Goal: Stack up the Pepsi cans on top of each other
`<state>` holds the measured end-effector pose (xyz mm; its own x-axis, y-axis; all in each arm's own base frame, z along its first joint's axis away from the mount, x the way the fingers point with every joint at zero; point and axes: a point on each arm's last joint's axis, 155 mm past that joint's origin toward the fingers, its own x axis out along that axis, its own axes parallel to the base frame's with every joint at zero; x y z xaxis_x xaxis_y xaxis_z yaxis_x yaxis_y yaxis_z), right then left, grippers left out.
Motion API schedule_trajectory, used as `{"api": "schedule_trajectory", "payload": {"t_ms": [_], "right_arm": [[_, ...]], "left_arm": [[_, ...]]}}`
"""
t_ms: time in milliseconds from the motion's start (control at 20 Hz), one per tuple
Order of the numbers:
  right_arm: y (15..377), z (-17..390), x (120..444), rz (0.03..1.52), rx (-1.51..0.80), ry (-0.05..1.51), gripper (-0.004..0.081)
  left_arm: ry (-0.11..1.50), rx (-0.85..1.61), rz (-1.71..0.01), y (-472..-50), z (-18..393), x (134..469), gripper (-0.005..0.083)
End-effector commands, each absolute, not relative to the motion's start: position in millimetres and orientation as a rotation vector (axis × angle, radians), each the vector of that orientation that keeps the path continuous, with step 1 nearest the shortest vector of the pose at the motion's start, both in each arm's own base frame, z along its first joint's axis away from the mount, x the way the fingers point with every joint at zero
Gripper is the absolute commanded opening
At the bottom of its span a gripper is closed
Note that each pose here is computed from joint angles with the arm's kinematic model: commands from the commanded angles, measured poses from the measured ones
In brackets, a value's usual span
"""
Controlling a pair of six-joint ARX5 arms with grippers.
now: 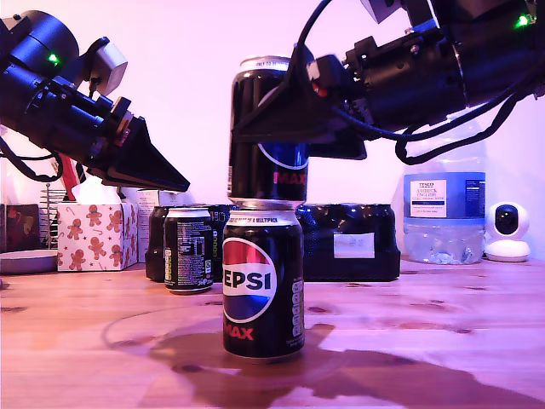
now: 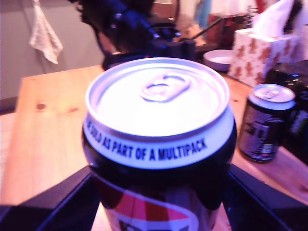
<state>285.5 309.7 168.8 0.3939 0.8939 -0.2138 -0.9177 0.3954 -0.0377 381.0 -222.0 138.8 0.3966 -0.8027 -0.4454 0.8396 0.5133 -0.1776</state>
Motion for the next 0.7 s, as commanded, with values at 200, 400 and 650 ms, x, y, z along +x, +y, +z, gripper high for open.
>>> {"api": "schedule_trajectory", "payload": {"t_ms": [200,400,650], "right_arm": [[317.0,178.8,282.0,1.171,-0.17,0.137,0.0388],[311.0,164.6,287.5,1.13,-0.227,0.174,0.0388],[312.2,163.3,285.6,1.136,-0.227,0.181,0.0388]], "left_arm": [[0.521,0.075,-1.047,-221.7,136.5,374.7,-0.0024],[0.515,0.076,-1.047,-221.9,137.5,375.3,-0.0024],[0.515,0.073,-1.054,-222.9,137.9,374.2,-0.0024]]}}
